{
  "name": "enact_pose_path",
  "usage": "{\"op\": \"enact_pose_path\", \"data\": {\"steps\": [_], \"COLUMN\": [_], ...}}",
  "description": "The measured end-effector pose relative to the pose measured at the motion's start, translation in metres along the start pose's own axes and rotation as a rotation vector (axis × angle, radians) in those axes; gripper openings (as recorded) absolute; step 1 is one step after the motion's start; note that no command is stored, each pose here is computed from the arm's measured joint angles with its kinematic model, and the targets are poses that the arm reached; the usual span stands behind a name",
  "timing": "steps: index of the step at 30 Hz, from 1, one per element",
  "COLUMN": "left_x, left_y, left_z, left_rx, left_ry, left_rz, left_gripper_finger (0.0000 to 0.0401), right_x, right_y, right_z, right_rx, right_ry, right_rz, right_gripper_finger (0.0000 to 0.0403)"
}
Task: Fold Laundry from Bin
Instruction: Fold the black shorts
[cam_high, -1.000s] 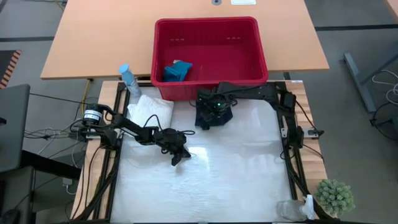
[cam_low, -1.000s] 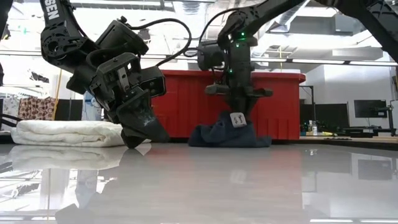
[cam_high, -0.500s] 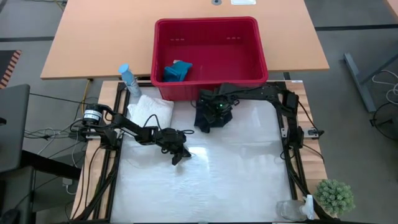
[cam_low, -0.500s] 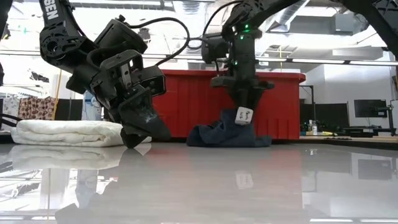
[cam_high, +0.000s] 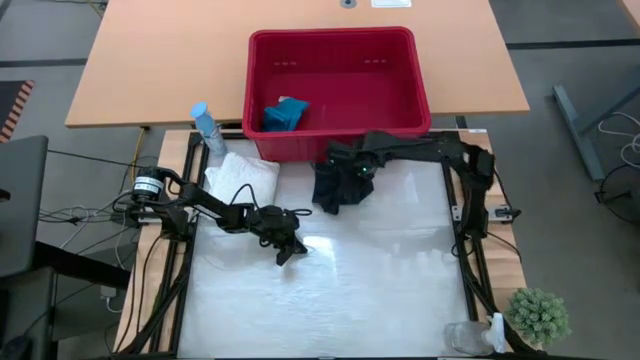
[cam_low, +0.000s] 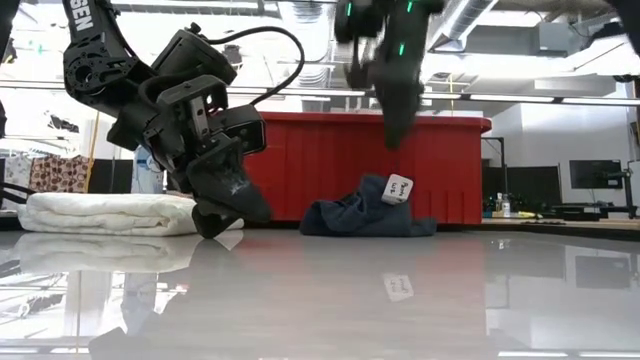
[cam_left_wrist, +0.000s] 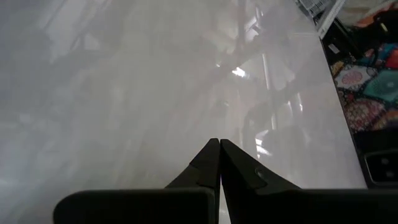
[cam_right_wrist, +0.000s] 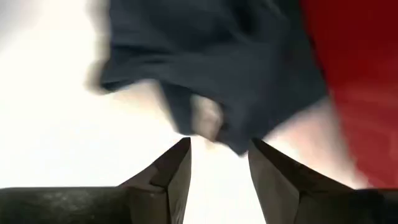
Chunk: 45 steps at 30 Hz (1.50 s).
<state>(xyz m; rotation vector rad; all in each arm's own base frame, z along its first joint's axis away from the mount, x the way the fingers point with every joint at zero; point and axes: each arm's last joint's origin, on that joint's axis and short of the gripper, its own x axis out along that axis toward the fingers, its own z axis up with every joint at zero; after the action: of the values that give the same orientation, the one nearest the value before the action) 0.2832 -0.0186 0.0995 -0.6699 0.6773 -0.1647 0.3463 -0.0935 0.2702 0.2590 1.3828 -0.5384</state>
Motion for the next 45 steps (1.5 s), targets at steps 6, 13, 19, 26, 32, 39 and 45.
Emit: {"op": "enact_pose_path", "data": {"steps": [6,13,19,26,32,39,45], "left_x": [0.0,0.0,0.0,0.0,0.0,0.0,0.0], "left_y": [0.0,0.0,0.0,0.0,0.0,0.001,0.001], "left_z": [0.0,0.0,0.0,0.001,0.002,0.002,0.002], "left_rx": [0.014,0.018,0.003,-0.035,-0.044,-0.057,-0.063], "left_ry": [0.004,0.001,0.0,-0.017,-0.032,-0.05,-0.065], "left_rz": [-0.004,-0.002,-0.004,0.016,0.033,0.054,0.075], "left_gripper_finger": [0.0,0.0,0.0,0.0,0.0,0.0,0.0], "right_x": [-0.055,-0.054,-0.006,0.029,0.034,0.037,0.04], "right_y": [0.04,0.076,0.091,0.08,0.059,0.045,0.044], "right_z": [-0.018,-0.021,-0.011,0.005,0.015,0.019,0.022], "right_rx": [-0.547,-0.855,-1.044,-1.179,-1.242,-1.286,-1.31], "right_ry": [-0.282,-0.365,-0.203,-0.126,-0.127,-0.105,-0.129], "right_rz": [0.112,0.039,0.017,-0.002,-0.023,-0.022,0.012], "right_gripper_finger": [0.0178,0.0177,0.0177,0.0177,0.0177,0.0177,0.0177]}}
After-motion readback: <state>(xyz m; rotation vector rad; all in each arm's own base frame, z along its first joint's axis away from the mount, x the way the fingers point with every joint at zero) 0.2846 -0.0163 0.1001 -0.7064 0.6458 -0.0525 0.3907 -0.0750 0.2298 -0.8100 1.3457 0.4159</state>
